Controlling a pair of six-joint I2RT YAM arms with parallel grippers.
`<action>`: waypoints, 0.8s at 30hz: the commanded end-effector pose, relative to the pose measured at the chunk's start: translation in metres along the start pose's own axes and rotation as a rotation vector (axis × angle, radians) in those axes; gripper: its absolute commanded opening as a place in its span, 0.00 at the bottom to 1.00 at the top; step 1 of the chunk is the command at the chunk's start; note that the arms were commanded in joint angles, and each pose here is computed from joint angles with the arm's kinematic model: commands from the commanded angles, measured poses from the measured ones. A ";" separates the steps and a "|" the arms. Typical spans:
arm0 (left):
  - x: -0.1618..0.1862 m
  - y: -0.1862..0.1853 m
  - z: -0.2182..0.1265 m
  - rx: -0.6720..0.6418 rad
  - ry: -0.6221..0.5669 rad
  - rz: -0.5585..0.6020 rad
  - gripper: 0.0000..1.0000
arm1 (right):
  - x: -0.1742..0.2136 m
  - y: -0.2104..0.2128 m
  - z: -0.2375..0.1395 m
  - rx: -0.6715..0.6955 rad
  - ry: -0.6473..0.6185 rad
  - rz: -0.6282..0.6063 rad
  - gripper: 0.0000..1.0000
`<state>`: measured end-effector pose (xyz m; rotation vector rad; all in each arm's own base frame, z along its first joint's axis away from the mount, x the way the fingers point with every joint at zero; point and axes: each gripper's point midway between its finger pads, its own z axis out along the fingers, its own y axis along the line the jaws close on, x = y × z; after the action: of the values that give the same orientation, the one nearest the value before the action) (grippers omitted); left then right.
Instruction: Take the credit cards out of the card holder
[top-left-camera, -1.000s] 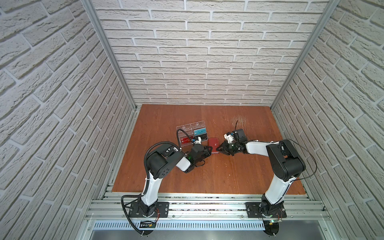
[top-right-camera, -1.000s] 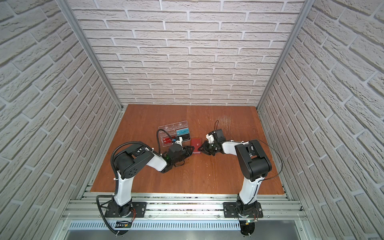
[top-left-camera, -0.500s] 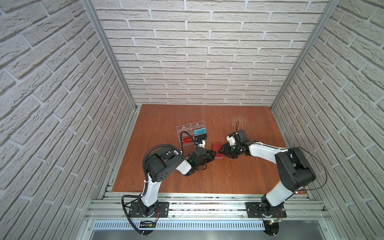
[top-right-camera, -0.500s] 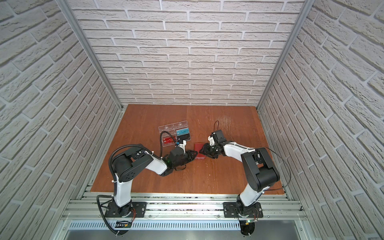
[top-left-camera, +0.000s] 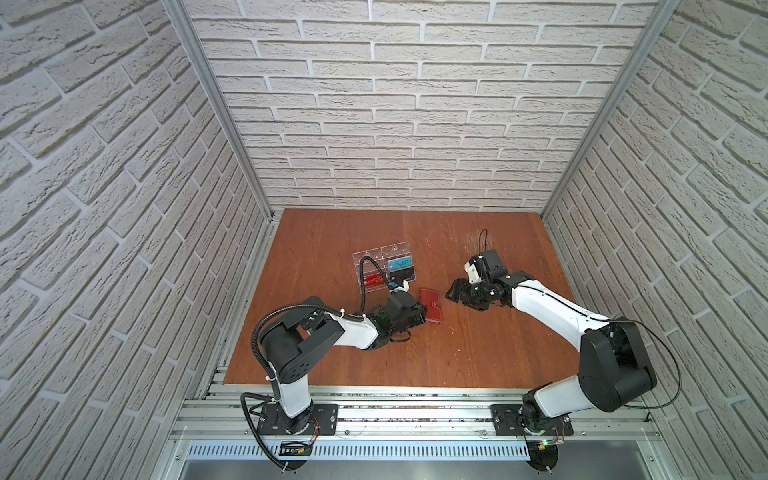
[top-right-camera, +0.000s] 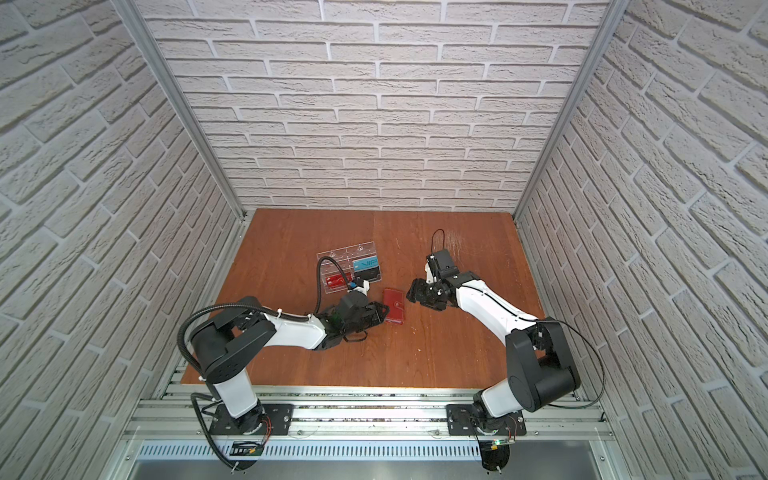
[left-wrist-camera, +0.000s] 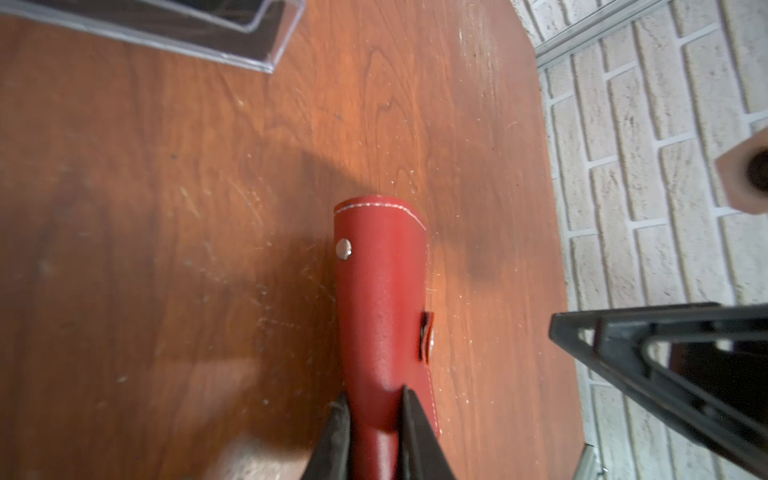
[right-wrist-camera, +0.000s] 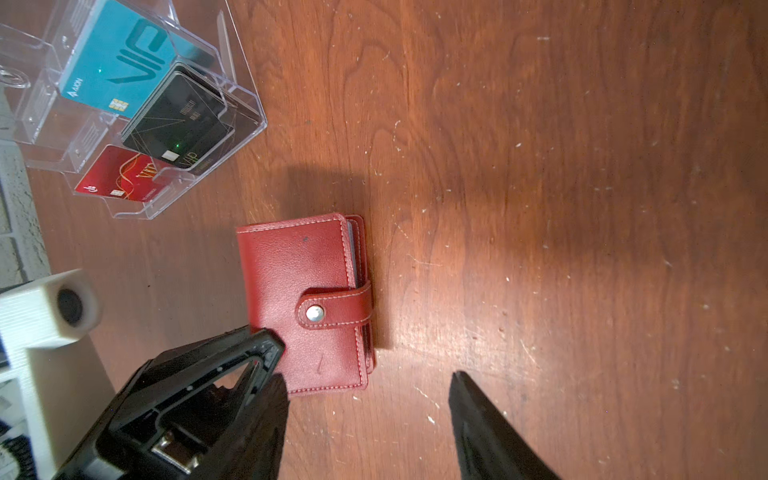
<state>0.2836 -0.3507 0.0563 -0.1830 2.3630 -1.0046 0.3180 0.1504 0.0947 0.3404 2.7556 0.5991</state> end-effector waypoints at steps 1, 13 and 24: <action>-0.012 -0.001 -0.009 -0.072 -0.048 0.051 0.00 | 0.001 0.014 -0.001 0.005 0.008 -0.027 0.63; -0.018 -0.011 -0.020 -0.073 -0.068 0.058 0.00 | 0.009 0.046 0.036 -0.027 0.068 -0.038 0.60; -0.020 -0.015 -0.023 -0.064 -0.073 0.059 0.00 | 0.016 0.052 0.064 -0.007 0.109 -0.042 0.51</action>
<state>0.2810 -0.3372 0.0640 -0.1776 2.3904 -0.8510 0.3223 0.2159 0.0521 0.2551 2.8961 0.6072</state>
